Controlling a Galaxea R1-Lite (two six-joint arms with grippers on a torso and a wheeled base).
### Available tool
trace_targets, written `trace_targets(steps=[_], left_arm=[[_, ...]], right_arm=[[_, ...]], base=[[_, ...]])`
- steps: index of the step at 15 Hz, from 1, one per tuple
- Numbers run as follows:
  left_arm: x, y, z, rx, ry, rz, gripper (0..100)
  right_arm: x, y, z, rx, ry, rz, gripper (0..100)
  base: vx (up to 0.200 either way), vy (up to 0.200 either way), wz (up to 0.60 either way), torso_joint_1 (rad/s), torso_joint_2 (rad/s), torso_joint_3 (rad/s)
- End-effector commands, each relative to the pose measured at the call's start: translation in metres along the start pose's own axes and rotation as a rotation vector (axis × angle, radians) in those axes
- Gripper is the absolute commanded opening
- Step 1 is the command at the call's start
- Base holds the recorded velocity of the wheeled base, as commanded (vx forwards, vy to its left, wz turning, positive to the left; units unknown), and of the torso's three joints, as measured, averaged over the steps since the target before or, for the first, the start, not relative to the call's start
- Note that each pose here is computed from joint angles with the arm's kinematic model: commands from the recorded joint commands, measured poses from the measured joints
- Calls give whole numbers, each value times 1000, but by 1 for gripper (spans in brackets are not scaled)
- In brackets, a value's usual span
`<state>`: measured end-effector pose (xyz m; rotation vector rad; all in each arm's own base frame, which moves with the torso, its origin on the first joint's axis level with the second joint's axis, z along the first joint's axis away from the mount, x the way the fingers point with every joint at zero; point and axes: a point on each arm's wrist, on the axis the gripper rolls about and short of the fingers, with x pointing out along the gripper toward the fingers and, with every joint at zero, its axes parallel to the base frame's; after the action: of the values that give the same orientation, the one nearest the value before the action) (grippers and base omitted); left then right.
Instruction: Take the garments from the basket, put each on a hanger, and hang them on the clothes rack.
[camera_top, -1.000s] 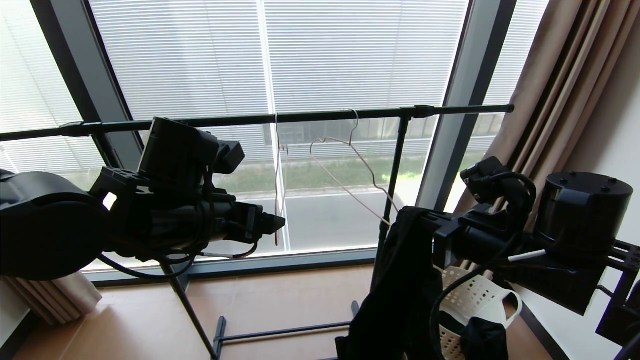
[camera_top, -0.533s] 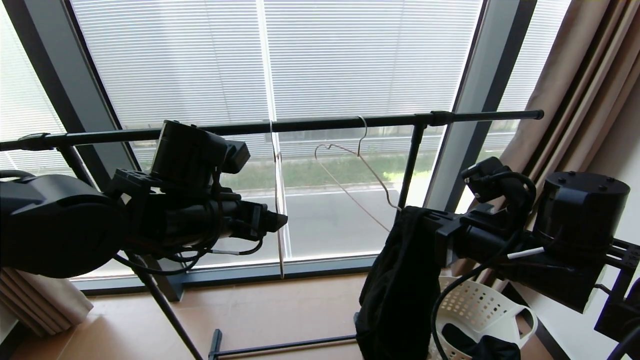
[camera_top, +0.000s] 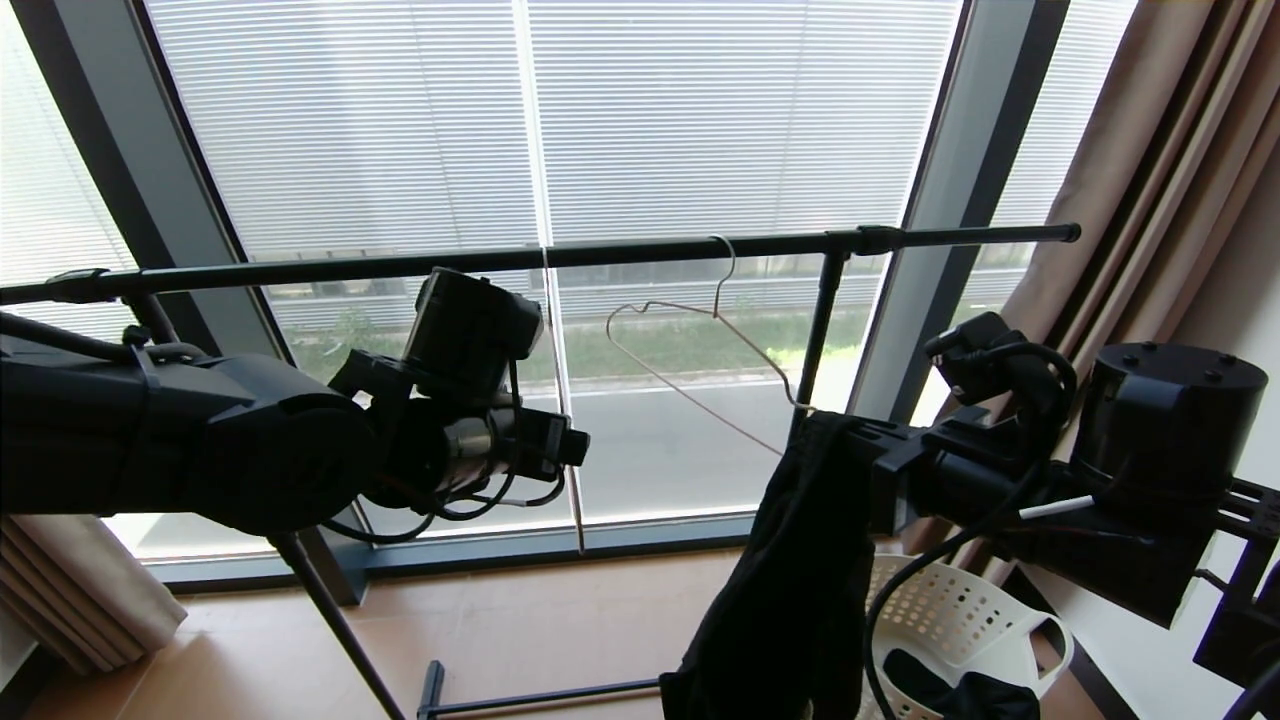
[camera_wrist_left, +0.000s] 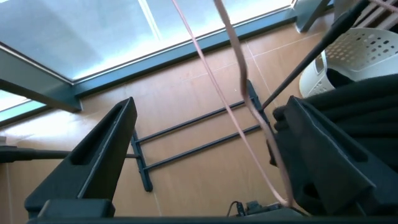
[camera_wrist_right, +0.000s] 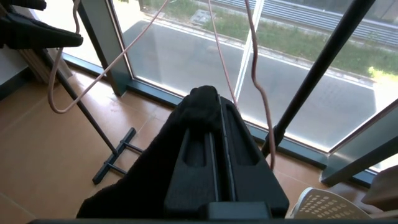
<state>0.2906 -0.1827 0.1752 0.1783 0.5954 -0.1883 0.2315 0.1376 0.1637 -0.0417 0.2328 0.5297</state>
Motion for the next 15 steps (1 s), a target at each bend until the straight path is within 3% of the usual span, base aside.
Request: trace_targets(steps=[1, 5, 15], left_arm=[[6, 2, -3, -1, 17, 21, 100], [9, 9, -3, -21, 17, 70, 100], [44, 3, 3, -25, 29, 83, 100]], right_arm=[[1, 0, 0, 0, 0, 1, 0], [1, 0, -1, 0, 3, 1, 0], [2, 1, -2, 1, 7, 2, 0]], base=[[0, 0, 0, 0, 0, 0], [0, 0, 0, 0, 0, 0], [0, 0, 0, 0, 0, 0]])
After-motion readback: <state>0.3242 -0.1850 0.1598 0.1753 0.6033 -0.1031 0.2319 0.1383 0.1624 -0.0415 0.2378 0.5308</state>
